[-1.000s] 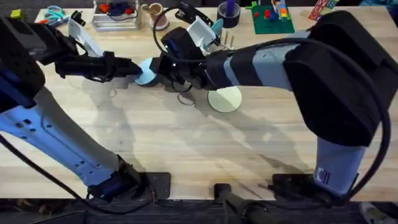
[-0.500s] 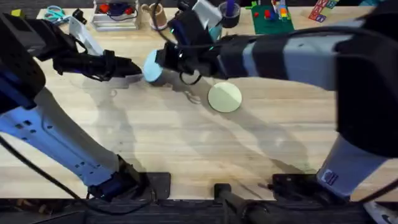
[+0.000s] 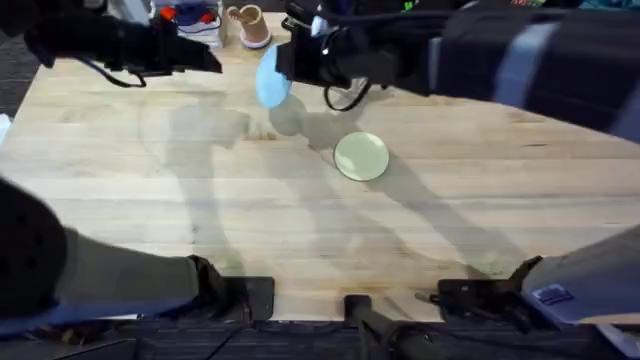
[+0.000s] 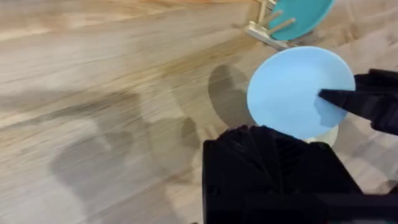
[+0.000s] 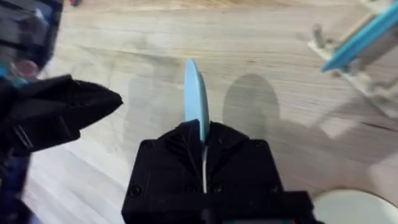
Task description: Pick up the plates from the table one by one and place each into a slot on the dish rack.
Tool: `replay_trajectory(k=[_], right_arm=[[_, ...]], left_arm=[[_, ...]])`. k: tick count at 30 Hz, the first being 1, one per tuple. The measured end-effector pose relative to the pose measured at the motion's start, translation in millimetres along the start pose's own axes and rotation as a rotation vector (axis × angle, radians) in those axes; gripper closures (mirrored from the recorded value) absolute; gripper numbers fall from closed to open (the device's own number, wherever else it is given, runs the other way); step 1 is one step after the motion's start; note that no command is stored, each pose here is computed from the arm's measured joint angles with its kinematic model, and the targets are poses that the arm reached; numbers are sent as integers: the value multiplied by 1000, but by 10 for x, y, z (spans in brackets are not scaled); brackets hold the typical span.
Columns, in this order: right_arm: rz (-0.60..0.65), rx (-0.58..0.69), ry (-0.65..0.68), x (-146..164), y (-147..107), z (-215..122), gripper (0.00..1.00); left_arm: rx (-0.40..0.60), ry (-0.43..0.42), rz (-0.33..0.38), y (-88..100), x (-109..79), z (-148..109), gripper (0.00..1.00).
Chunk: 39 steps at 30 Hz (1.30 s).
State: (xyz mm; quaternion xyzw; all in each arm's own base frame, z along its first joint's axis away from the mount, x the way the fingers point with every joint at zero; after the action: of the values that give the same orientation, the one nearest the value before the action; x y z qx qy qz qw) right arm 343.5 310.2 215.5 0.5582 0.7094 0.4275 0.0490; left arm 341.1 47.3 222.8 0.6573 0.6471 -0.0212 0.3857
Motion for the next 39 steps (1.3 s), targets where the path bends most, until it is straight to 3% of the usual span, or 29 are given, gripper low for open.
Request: replay_trajectory(k=[7,15,20,27,37,39], right_arm=[[-113,9,-55,-59,83,-601,971],[-96,40,-179,-407,149,-1178,971],[-107,82,-307,-485,209,-1462,971],[-127,39,-413,-471,423,-1820,971],[-145,110,-515,-591,308,-1933,971],[-148,120,-535,-615,289,-1949,971]], left_arm=[[15,92,55,-90,-505,-153,960],[-17,256,102,-229,-932,-352,960],[-63,341,94,-286,-1041,-497,960],[-103,376,93,-306,-1094,-597,960],[-79,331,80,-350,-1137,-575,960],[-73,322,78,-363,-1147,-571,923]])
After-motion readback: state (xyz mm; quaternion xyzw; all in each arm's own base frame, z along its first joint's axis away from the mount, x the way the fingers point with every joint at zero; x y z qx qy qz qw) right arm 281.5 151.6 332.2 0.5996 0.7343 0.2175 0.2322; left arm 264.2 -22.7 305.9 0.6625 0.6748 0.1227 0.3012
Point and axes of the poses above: each hand's point on the last joint's axis, 136 mm out from that joint toward the fingers, its own z axis out along the fingers, its own x axis along the line the jaws close on, y = z × x, the point moved 6 cm from there along -z, back along the fingers, and after that the axes turned 11 degrees about -z, right-handed, at the moved point
